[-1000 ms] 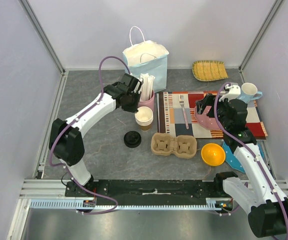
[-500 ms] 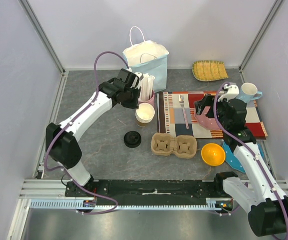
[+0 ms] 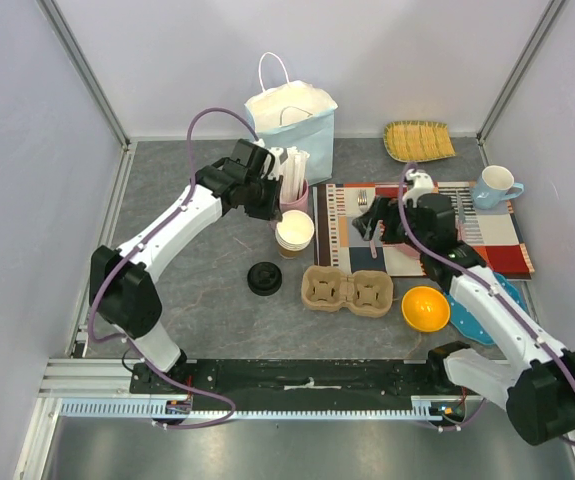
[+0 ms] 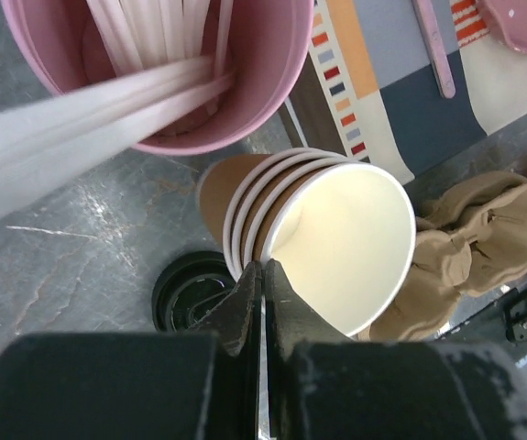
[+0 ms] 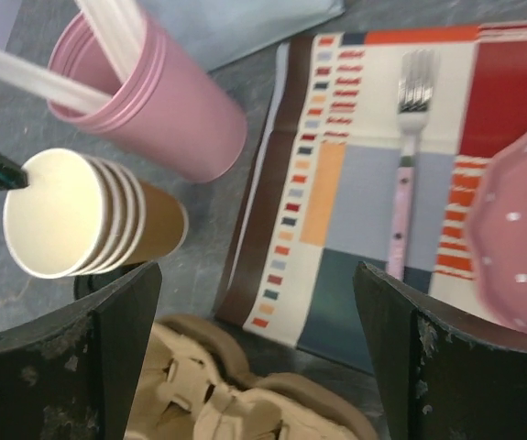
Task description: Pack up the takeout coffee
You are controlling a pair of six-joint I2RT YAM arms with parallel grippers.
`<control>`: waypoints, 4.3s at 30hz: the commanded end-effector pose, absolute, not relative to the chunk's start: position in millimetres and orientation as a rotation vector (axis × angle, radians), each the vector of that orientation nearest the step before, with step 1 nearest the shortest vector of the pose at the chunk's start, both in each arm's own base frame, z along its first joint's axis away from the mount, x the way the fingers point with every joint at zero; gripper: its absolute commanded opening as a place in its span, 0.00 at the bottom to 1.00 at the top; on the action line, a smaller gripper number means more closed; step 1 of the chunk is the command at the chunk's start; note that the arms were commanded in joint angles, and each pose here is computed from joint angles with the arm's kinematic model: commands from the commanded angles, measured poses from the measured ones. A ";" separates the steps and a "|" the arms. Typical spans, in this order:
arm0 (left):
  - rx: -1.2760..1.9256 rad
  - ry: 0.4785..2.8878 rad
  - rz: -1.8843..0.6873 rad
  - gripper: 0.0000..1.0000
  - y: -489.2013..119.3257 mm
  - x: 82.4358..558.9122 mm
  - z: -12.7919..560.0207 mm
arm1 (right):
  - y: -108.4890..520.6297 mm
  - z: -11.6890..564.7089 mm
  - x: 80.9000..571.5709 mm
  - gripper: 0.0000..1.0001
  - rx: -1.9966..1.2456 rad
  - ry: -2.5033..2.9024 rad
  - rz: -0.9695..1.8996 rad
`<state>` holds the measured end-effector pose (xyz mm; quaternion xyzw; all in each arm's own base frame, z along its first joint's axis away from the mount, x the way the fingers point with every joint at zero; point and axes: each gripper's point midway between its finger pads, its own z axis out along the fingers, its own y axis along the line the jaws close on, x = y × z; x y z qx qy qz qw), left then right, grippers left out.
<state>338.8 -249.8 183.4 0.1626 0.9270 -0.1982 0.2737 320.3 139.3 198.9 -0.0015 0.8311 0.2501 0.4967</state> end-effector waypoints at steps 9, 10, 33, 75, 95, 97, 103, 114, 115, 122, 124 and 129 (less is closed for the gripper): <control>0.397 2.474 -0.735 0.02 -261.7 326.4 194.0 | 256.0 204.5 325.5 0.82 -0.157 2.094 0.834; 0.399 2.474 -0.734 0.02 -260.7 325.7 193.5 | 264.1 204.0 323.1 0.80 -0.172 2.101 0.824; 0.437 2.479 -0.715 0.02 -257.7 323.4 185.4 | 298.2 158.4 349.8 0.22 -0.343 2.271 0.486; 0.612 2.203 -0.605 0.02 -216.8 306.0 320.5 | 289.0 369.2 315.5 0.85 -0.395 1.831 0.684; 1.409 2.174 -0.776 0.02 -177.7 163.8 148.1 | 280.7 345.6 301.6 0.86 -0.424 1.867 0.682; 1.410 2.161 -0.814 0.02 -182.3 162.7 143.7 | 279.6 342.9 300.4 0.86 -0.418 1.872 0.683; 1.495 2.111 -0.853 0.02 -182.9 153.5 126.0 | 277.0 341.4 299.8 0.86 -0.409 1.871 0.677; 1.534 2.098 -0.885 0.03 -187.1 153.5 121.8 | 278.6 339.9 300.0 0.86 -0.414 1.874 0.681; 1.534 2.101 -0.877 0.06 -186.5 154.5 121.4 | 278.4 340.5 299.7 0.86 -0.414 1.873 0.681; 1.507 2.095 -0.848 0.44 -189.9 164.5 133.4 | 279.3 336.7 300.6 0.86 -0.420 1.881 0.677; 1.480 2.091 -0.836 0.55 -193.1 171.3 143.9 | 280.0 335.5 301.3 0.86 -0.419 1.883 0.678; 1.296 2.140 -0.789 0.64 -201.1 195.3 174.1 | 281.8 330.9 302.6 0.86 -0.425 1.894 0.675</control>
